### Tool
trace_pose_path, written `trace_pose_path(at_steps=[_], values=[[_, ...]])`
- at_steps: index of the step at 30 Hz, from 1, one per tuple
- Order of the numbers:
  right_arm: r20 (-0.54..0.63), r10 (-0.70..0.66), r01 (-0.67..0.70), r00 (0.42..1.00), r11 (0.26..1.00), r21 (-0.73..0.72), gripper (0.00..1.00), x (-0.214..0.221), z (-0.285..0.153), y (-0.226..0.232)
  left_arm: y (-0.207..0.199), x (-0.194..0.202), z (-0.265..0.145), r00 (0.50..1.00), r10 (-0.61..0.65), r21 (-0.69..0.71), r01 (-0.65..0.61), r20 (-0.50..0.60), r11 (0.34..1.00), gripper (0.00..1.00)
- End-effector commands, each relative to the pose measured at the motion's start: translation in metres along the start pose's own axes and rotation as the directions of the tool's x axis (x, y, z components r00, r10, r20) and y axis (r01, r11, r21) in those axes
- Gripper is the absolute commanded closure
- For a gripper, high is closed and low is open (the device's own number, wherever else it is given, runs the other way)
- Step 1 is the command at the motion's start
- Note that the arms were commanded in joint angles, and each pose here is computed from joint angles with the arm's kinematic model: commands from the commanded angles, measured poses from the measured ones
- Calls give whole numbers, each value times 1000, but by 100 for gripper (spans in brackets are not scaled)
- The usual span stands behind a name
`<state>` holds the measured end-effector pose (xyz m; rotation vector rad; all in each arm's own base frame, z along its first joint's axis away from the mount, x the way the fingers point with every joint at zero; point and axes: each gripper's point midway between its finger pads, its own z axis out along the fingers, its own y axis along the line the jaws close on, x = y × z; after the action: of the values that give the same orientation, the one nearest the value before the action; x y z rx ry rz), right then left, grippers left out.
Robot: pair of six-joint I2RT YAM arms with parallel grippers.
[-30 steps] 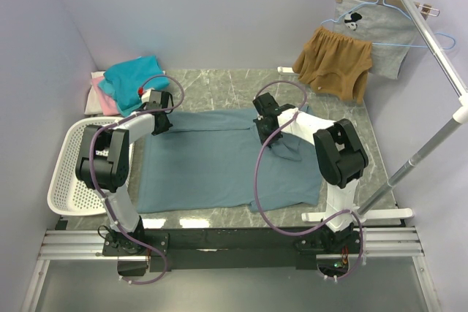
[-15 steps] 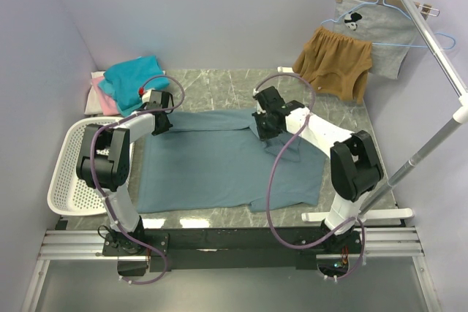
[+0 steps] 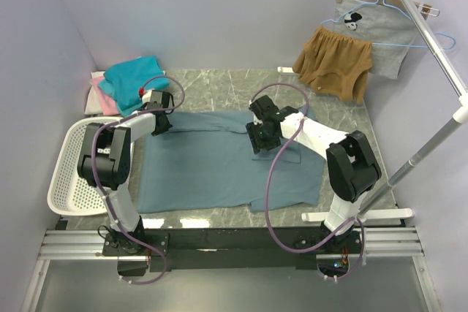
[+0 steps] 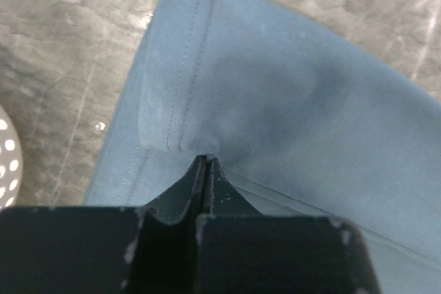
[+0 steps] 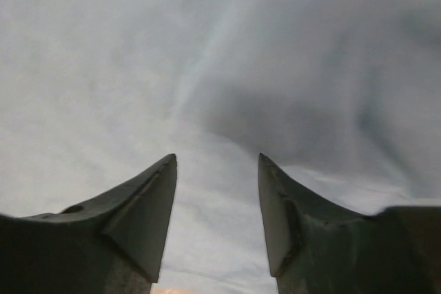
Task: Fold and stack the t-shirts
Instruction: Fold the flattened tshirt in 1/3 of the way
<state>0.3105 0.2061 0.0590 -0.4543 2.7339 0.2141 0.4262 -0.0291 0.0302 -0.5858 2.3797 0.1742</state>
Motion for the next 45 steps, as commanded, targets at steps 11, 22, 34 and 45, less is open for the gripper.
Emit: trace_pose_path(at_steps=[11,22,34,45], values=[[283,373,-405,884,912,65,43,-90,0,-131,19,-23,-4,998,-11,-86,16,59,996,99],[199,489,-493,849,869,-30,43,-99,49,-153,28,-18,-7,1000,10,-127,-9,5,992,99],[199,543,-569,816,814,116,41,-78,47,-181,34,19,-12,992,-35,-121,21,-119,992,98],[234,528,-562,816,820,108,41,-83,36,-187,41,-18,-22,998,-63,-160,65,17,985,82]])
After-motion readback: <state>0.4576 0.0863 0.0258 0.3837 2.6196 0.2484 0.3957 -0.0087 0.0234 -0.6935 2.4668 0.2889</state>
